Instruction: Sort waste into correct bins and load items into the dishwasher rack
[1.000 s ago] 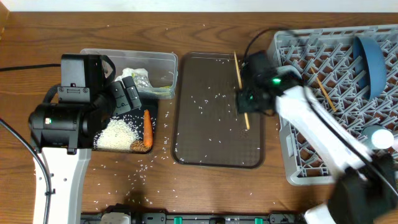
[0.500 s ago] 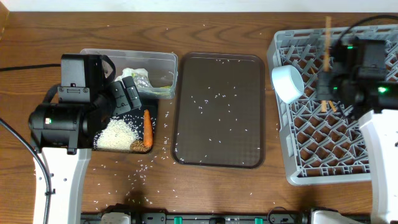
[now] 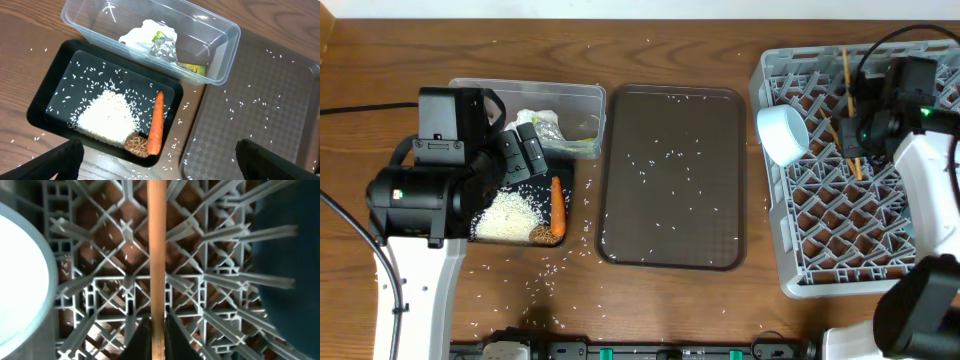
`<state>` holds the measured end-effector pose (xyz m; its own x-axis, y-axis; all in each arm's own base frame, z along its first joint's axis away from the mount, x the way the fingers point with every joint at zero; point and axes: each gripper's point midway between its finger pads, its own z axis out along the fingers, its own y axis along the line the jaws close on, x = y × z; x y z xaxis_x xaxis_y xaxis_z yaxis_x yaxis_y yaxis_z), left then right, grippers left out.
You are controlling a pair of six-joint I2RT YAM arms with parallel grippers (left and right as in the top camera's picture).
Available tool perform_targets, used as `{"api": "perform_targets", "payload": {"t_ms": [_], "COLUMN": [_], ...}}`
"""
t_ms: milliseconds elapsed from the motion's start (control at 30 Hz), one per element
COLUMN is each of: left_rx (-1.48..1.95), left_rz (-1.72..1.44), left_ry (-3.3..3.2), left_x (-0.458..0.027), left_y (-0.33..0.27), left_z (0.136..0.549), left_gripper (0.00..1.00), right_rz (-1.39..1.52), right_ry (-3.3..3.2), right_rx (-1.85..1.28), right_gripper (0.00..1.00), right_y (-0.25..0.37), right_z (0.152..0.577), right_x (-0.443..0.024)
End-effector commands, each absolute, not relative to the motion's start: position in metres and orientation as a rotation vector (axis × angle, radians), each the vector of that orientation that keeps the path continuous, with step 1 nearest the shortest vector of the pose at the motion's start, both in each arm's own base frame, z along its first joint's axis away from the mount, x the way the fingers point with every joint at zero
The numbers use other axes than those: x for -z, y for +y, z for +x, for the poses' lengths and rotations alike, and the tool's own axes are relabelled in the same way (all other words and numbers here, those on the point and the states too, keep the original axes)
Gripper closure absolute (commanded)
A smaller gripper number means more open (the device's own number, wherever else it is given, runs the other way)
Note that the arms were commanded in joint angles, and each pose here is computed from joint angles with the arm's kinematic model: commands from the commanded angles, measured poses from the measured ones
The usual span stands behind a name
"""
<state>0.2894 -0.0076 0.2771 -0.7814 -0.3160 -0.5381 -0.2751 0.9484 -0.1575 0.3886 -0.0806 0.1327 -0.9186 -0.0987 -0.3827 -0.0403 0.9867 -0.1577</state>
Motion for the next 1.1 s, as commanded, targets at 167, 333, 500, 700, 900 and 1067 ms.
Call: {"api": "perform_targets", "payload": {"t_ms": [167, 333, 500, 700, 900, 1067], "left_rx": [0.071, 0.071, 0.071, 0.071, 0.071, 0.071], "left_rz": [-0.405, -0.405, -0.405, -0.405, -0.405, -0.405], "left_ry": [2.515, 2.515, 2.515, 2.515, 2.515, 2.515], "left_x": [-0.278, -0.278, -0.278, -0.278, -0.278, -0.278], "left_y": [-0.004, -0.004, -0.004, -0.004, -0.004, -0.004], "left_z": [0.289, 0.289, 0.289, 0.289, 0.289, 0.289], "left_gripper": [0.02, 0.02, 0.02, 0.02, 0.02, 0.02], "right_rz": [-0.031, -0.184, -0.47, -0.641, -0.615, -0.513], "right_ry": [2.707, 2.495, 2.184, 1.977, 1.966, 1.998], "right_rx": [0.132, -0.231, -0.548, -0.589, -0.494, -0.313], "right_gripper": [0.64, 0.48, 0.01, 0.01, 0.01, 0.01], "right_y": [-0.063, 0.011, 0.099, 0.134, 0.117, 0.085], "right_z": [0.372, 0.354, 0.303, 0.242, 0.2, 0.185], "right_x": [-0.163, -0.232, -0.317, -0.367, -0.373, -0.369]}}
